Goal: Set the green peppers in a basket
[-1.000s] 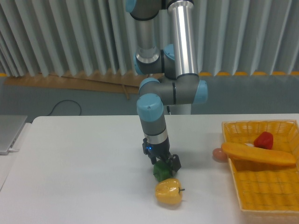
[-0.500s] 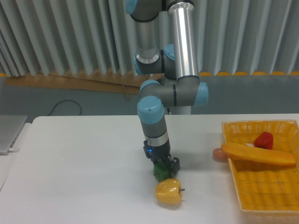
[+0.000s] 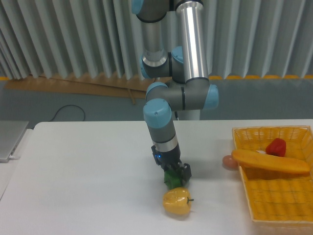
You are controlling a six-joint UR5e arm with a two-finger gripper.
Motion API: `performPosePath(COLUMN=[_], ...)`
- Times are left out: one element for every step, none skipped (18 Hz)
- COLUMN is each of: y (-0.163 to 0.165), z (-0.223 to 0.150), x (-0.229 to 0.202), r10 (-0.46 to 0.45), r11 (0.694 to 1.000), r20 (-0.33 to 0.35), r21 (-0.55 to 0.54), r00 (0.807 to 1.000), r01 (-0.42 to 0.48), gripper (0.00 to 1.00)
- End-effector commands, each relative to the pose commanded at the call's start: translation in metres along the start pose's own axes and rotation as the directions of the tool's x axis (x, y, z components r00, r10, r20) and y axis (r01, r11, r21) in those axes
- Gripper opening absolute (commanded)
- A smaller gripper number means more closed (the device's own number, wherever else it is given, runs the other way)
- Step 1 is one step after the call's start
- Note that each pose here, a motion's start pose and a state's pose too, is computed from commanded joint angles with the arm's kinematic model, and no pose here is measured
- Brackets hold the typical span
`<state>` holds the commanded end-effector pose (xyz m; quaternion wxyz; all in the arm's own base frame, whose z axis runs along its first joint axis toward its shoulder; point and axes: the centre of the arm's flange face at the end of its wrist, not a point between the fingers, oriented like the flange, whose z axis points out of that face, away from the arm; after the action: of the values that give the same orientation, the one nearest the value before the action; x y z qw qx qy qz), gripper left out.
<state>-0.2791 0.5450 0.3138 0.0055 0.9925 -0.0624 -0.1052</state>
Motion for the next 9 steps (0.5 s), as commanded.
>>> performPosePath(y=[0.002, 0.006, 0.012, 0.021, 0.029, 0.034, 0.037, 0.039, 0.043], z=[-0.002, -0.004, -0.008, -0.017, -0.022, -0.026, -0.03, -0.035, -0.036], x=[-0.001, -0.004, -0.007, -0.012, -0.019, -0.021, -0.022, -0.024, -0.029], r10=[-0.002, -0.001, 0.021, 0.071, 0.121, 0.159, 0.178, 0.185, 0.19], r11=[1.0, 1.0, 1.0, 0.997, 0.993, 0.987, 0.984, 0.982, 0.981], r20=[0.002, -0.001, -0.013, -0.023, -0.031, -0.045, -0.054, -0.057, -0.065], r21=[-0.001, -0.007, -0.017, -0.019, -0.015, -0.014, -0.019, -0.022, -0.027], r00=[1.0, 1.0, 1.0, 0.997, 0.992, 0.986, 0.983, 0.981, 0.98], r01=[0.002, 0.001, -0.022, -0.072, -0.121, -0.159, -0.179, -0.186, -0.192], gripper=[0.38, 0.38, 0.38, 0.38, 0.39, 0.39, 0.39, 0.39, 0.39])
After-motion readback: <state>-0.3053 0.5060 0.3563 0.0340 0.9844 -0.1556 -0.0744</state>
